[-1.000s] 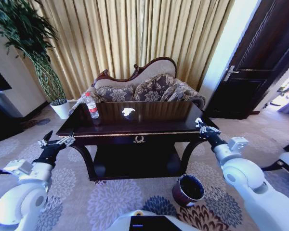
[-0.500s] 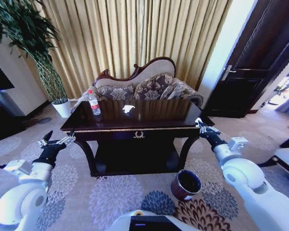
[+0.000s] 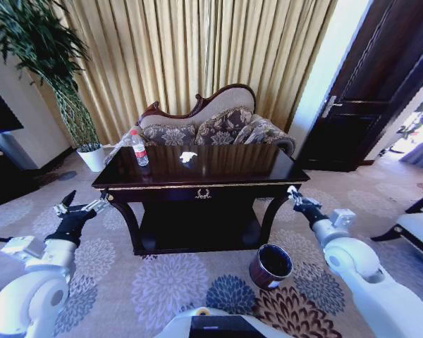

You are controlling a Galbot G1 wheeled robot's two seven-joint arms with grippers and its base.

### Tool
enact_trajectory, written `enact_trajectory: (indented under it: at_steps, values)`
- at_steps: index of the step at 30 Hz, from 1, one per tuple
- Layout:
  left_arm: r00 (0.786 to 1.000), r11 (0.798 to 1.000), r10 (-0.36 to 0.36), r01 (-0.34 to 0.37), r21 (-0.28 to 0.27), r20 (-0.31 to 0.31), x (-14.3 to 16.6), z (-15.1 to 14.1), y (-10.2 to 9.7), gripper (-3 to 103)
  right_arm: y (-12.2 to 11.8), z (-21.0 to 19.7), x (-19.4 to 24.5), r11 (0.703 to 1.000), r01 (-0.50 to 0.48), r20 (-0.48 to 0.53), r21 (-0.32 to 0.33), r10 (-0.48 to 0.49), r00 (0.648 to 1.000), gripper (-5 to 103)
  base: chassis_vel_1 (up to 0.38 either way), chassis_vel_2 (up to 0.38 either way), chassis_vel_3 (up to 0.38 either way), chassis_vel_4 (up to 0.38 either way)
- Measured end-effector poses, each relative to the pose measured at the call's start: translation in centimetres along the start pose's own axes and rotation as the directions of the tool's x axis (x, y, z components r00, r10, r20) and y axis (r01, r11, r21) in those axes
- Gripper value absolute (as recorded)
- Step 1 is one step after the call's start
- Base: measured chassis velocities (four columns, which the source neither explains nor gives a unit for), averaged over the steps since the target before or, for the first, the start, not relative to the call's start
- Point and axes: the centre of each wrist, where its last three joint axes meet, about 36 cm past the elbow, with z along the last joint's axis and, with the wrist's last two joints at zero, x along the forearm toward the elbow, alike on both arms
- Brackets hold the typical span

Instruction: Move to the front of the table and place the trash on the table into the trash bin.

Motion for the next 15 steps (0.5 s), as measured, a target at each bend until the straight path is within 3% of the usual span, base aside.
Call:
enact_trajectory:
  at_steps: [3, 6, 10, 15]
  values:
    - [1.000, 1.000, -0.003, 0.003, 0.000, -0.002, -0.1, 0.1, 0.1, 100, -0.4, 1.8, -0.1, 1.000, -0.010, -0.041, 0.003, 0.011, 0.999, 0, 0.000, 0.000, 0.000, 0.000]
    - [1.000, 1.000, -0.003, 0.003, 0.002, -0.001, -0.1, 0.2, 0.1, 100, -0.5, 5.7, -0.6, 0.999, -0.016, -0.157, 0.033, 0.021, 0.987, 0, 0.000, 0.000, 0.000, 0.000]
    - [1.000, 1.000, -0.002, 0.002, 0.007, 0.001, -0.2, 0.3, 0.0, 100, -0.4, 8.6, -1.1, 0.998, -0.021, -0.239, 0.061, 0.035, 0.970, 0, 0.000, 0.000, 0.000, 0.000]
    - [1.000, 1.000, -0.002, 0.002, 0.007, 0.001, -0.2, 0.3, 0.0, 100, -0.4, 9.0, -1.2, 0.997, -0.021, -0.248, 0.069, 0.038, 0.968, 0, 0.000, 0.000, 0.000, 0.000]
